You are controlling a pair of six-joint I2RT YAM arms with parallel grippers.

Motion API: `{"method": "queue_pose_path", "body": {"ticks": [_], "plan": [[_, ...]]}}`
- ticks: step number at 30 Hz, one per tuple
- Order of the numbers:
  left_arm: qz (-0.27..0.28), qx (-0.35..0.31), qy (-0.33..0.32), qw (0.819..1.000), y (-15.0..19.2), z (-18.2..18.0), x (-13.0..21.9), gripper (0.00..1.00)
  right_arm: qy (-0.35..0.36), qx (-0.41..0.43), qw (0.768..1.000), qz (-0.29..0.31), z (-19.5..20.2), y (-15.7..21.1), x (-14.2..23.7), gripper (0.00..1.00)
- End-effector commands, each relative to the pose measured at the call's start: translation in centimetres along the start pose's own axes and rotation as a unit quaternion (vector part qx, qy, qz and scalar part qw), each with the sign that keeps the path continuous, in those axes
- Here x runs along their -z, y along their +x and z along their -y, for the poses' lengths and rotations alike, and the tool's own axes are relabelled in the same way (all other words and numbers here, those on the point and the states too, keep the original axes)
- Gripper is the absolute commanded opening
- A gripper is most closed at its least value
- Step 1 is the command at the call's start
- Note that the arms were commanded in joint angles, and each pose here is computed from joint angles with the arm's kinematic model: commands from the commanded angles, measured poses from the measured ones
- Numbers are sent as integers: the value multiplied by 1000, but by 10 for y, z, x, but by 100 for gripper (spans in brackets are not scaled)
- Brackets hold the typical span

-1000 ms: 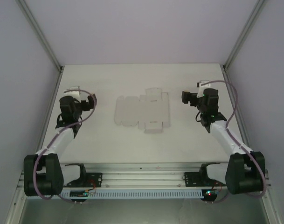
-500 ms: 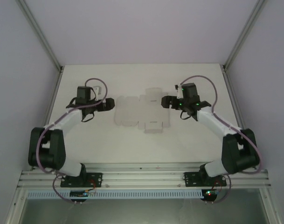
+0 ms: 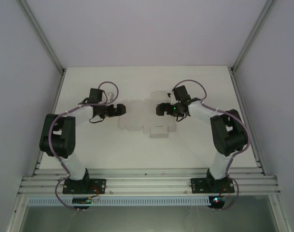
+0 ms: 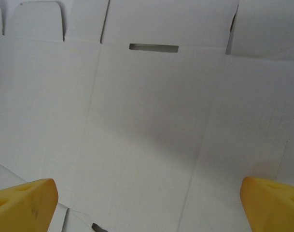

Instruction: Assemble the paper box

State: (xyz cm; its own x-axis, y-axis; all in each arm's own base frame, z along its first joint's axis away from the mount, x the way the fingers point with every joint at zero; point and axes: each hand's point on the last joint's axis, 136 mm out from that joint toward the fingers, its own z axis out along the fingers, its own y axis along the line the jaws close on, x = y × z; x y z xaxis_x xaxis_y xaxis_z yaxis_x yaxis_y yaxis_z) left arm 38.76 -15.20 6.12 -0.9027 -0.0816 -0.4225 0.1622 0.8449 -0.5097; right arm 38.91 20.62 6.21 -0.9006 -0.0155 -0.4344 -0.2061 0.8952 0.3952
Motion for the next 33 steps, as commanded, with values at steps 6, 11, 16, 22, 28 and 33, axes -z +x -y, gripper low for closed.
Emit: {"method": "queue_pose_path", "body": {"ticks": [6,11,16,22,28,33], "plan": [[-8,-5,42,999,-7,17,-10,100,12,-13,999,-27,25,27,-18,99],[-14,3,62,998,-5,23,-18,99,14,-12,999,-38,31,38,-23,99],[-18,1,105,994,-3,41,-23,100,22,-16,999,-41,36,43,-24,99],[-21,0,128,992,0,52,-30,96,24,-21,999,-37,41,46,-24,99],[-18,1,154,988,-1,61,-34,73,15,-23,999,-35,39,47,-24,99],[1,-8,158,987,-8,66,-26,40,4,-24,999,-24,35,43,-21,99]]}}
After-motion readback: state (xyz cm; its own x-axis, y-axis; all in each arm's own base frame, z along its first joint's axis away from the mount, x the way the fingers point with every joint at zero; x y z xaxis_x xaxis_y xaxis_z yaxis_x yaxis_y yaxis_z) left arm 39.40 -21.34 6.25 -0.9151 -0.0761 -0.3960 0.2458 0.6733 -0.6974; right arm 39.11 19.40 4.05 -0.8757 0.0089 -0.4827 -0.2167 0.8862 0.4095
